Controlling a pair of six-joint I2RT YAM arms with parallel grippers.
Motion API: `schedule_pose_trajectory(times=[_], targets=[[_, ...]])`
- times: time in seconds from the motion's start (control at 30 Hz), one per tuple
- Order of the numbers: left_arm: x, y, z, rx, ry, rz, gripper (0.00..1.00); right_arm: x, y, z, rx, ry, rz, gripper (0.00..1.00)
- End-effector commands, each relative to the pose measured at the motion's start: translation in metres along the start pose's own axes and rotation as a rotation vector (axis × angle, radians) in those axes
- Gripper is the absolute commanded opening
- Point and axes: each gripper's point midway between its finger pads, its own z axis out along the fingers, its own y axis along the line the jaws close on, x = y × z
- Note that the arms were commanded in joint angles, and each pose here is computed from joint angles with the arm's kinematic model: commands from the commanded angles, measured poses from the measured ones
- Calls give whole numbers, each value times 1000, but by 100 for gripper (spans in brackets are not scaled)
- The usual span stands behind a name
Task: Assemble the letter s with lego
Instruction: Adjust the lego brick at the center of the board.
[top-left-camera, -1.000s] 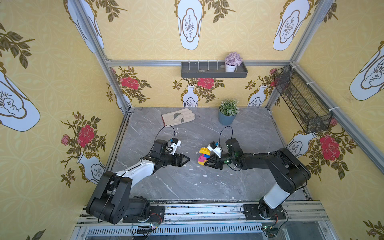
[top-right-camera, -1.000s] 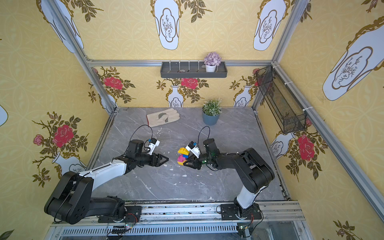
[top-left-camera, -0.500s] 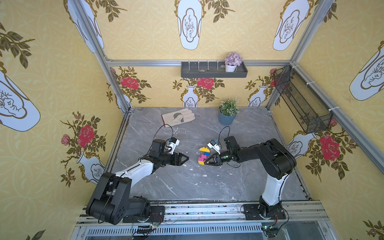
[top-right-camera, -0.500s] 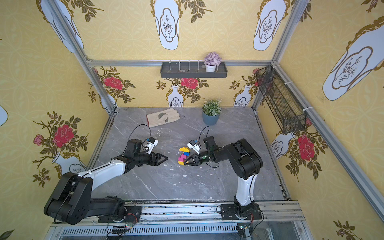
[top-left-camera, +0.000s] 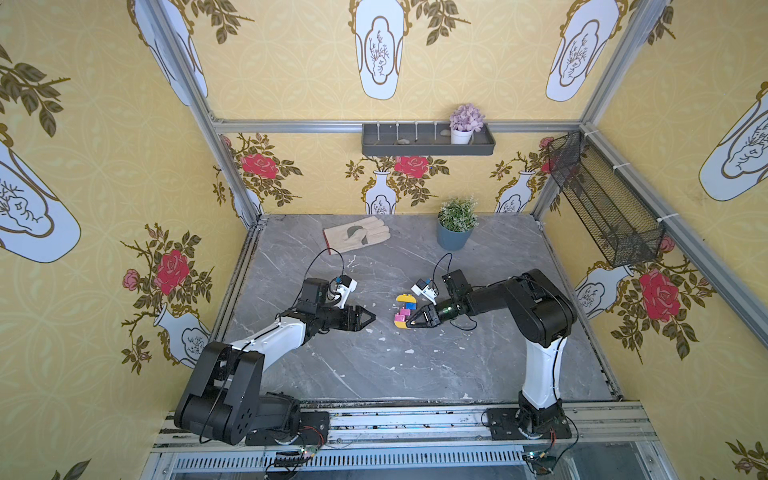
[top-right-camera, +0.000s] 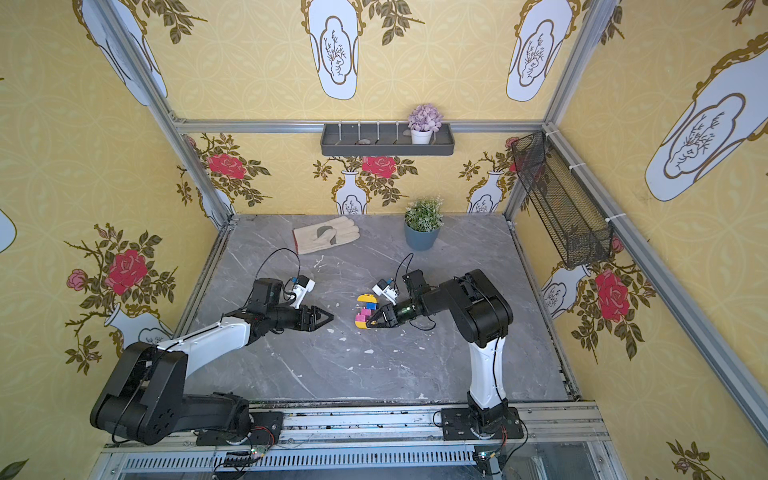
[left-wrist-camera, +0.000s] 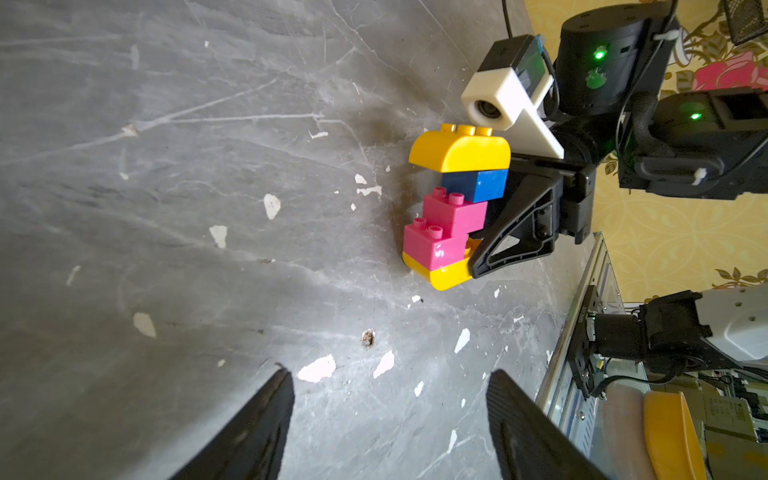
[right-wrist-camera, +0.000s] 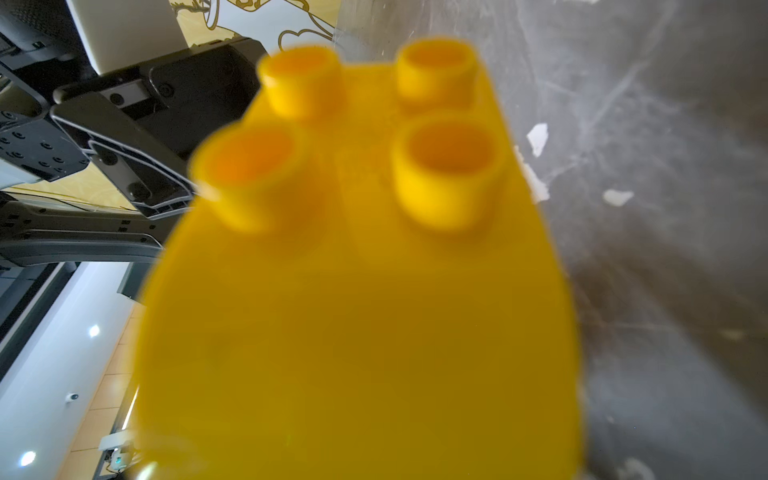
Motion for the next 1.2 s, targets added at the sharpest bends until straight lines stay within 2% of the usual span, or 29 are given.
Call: schedule_pose_trajectory(times=[0.0, 0.7, 1.17], targets=[[3, 0, 0, 18, 17, 7, 76, 1, 2, 2, -34, 20, 41, 29], [5, 6, -1, 38, 43, -16, 76, -8, -14, 2, -80, 72, 248, 30], [7, 7, -1, 43, 51, -23, 76, -2, -27, 3, -77, 100, 390, 31]])
